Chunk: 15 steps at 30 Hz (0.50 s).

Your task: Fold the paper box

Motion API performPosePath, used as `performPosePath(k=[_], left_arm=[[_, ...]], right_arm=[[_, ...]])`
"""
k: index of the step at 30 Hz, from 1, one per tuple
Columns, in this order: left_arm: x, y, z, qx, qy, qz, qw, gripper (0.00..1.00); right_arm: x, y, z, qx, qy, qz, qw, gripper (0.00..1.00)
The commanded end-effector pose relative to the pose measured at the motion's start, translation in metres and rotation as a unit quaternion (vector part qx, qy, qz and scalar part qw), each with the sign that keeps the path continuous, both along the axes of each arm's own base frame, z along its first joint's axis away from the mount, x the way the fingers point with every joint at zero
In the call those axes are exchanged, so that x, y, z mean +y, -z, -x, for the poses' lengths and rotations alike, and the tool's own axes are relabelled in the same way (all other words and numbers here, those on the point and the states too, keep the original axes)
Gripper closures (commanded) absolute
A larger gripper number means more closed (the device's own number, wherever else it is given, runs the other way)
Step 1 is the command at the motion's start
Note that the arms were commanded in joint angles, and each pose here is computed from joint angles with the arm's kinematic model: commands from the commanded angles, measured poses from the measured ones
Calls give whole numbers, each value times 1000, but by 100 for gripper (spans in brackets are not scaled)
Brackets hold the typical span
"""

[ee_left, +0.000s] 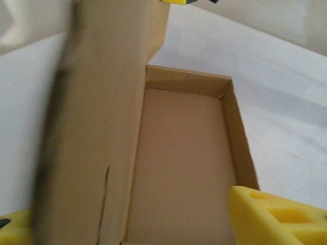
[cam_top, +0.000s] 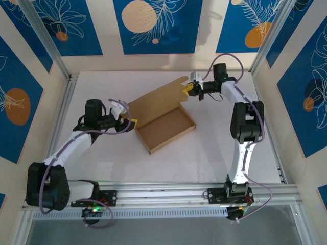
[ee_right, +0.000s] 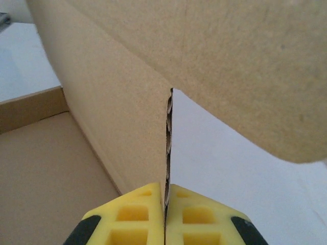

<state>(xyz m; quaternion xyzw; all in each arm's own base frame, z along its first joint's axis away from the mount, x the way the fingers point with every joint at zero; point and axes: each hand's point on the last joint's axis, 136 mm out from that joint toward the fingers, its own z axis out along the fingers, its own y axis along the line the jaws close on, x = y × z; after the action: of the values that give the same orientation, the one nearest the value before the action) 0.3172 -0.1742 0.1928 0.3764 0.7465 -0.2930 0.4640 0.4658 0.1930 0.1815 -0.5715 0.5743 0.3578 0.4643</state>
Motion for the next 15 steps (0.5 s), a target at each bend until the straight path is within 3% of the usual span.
performPosePath(k=[1,8,15], left_arm=[[16,-4,-2,-35,-21,-58,997,32],[30,1,5,-44,-48,-68,996,27],[41,12,-10,-40,-82,-59,994,33]], right_arm=[[5,6,22,20,-48,-16,998,98],[-9,14,12,21,-29,-17,999,100],[-18,11,10,22,-20,-36,999,100]])
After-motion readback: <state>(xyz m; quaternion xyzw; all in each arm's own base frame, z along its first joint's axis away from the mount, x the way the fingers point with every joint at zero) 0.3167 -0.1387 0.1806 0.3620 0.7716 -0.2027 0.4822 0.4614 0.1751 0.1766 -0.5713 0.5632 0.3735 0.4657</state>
